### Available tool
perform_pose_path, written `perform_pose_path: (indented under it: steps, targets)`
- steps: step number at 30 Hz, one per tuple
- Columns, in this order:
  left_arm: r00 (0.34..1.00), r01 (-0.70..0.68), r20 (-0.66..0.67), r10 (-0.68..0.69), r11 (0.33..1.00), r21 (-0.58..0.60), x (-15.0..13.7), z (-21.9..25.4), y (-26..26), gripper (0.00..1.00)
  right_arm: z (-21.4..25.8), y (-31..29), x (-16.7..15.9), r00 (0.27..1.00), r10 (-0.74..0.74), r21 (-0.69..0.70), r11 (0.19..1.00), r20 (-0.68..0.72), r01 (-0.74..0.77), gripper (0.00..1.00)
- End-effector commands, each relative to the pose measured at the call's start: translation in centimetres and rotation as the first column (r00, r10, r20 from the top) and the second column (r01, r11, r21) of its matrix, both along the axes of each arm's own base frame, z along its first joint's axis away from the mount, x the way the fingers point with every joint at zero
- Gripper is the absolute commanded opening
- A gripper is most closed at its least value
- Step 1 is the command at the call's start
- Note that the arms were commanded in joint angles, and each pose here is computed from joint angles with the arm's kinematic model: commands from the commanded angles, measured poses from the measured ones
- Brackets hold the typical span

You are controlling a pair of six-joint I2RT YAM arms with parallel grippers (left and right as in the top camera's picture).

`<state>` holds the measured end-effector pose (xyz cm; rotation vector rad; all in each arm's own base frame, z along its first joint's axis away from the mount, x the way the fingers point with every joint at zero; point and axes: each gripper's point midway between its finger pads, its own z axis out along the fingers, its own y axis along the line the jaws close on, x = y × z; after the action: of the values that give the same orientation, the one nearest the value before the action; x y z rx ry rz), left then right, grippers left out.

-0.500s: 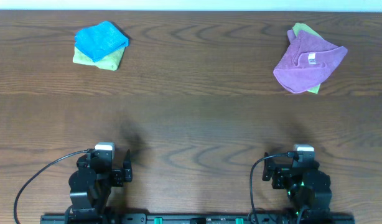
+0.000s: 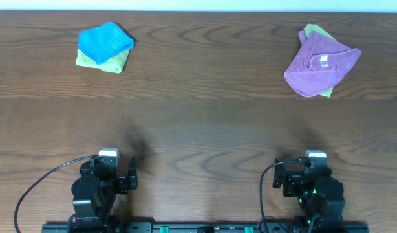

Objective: Fold the cloth

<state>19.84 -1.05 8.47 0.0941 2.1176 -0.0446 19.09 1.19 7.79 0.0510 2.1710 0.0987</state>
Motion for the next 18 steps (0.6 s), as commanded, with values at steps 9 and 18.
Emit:
perform_pose_path:
  steps: [9, 18]
  targets:
    - [1.0, 0.008, 0.005, -0.008, 1.0, 0.014, 0.02, -0.1, -0.02, 0.95, -0.32, -0.13, 0.02, 1.0, 0.0, -0.009, 1.0, 0.0, 0.0, 0.99]
    - [1.0, 0.008, 0.005, -0.008, 1.0, 0.014, 0.02, -0.1, -0.02, 0.95, 0.25, -0.32, -0.07, 0.998, -0.02, 0.001, 1.0, -0.056, 0.02, 0.99]
